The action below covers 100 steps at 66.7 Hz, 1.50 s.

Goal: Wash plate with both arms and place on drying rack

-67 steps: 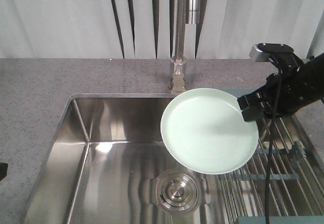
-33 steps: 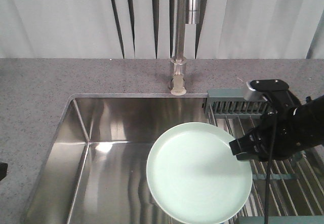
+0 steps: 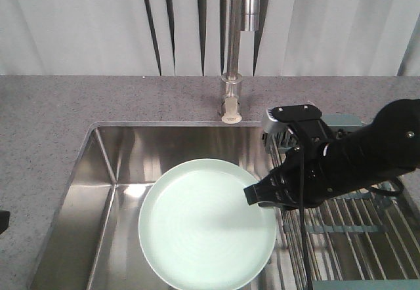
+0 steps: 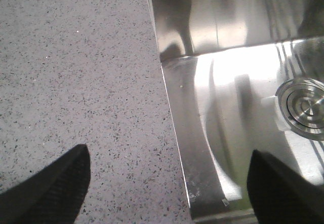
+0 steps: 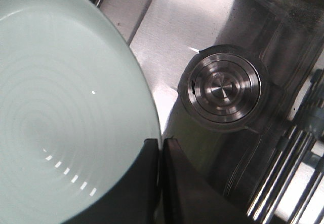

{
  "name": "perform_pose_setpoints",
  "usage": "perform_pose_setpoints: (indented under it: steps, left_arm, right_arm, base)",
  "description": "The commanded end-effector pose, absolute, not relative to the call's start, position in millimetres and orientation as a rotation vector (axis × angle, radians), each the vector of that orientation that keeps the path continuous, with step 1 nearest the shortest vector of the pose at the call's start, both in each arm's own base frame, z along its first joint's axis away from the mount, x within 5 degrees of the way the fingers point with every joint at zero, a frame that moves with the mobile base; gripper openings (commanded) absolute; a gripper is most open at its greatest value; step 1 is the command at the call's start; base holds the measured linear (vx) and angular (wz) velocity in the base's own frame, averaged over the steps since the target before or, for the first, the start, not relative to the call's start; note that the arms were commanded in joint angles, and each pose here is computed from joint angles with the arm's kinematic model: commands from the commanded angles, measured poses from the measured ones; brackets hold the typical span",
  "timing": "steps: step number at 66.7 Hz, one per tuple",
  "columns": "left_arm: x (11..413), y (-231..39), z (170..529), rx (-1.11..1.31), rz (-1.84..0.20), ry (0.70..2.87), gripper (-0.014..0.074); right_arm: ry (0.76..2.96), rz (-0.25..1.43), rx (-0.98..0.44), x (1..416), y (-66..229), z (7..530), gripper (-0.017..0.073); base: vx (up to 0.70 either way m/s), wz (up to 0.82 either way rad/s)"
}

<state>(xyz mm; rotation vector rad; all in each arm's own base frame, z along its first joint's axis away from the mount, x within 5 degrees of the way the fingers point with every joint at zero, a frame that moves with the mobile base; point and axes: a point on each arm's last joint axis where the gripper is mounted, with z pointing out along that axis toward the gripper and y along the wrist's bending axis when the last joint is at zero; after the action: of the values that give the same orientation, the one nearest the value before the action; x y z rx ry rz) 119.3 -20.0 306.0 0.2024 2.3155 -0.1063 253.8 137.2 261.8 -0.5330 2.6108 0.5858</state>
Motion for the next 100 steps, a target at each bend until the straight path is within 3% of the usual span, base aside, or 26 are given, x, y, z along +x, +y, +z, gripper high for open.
perform_pose_setpoints:
  steps: [1,30,56,85,100]
  left_arm:
    - [122.7,-20.6,318.2,0.179,-0.120,2.234,0.0590]
    - [122.7,-20.6,318.2,0.179,-0.120,2.234,0.0590]
    - [122.7,-20.6,318.2,0.179,-0.120,2.234,0.0590]
    - [122.7,-20.6,318.2,0.179,-0.120,2.234,0.0590]
    - [122.7,-20.6,318.2,0.179,-0.120,2.234,0.0590]
  right_arm:
    - [2.514,0.590,-0.527,266.2,141.8,284.2,-0.0004]
    - [2.478,0.495,-0.619,321.1,141.4,309.1,-0.0002]
    - [2.526,0.424,-0.487,346.5,88.5,312.5,-0.0001]
    - [2.567,0.378,-0.356,308.1,44.5,306.6,-0.0001]
    - [2.579,0.385,-0.335,278.3,43.7,300.1,-0.0001]
  base:
    - [0.00,0.00]
    - [0.00,0.00]
    - [0.00,0.00]
    - [0.00,0.00]
    - [0.00,0.00]
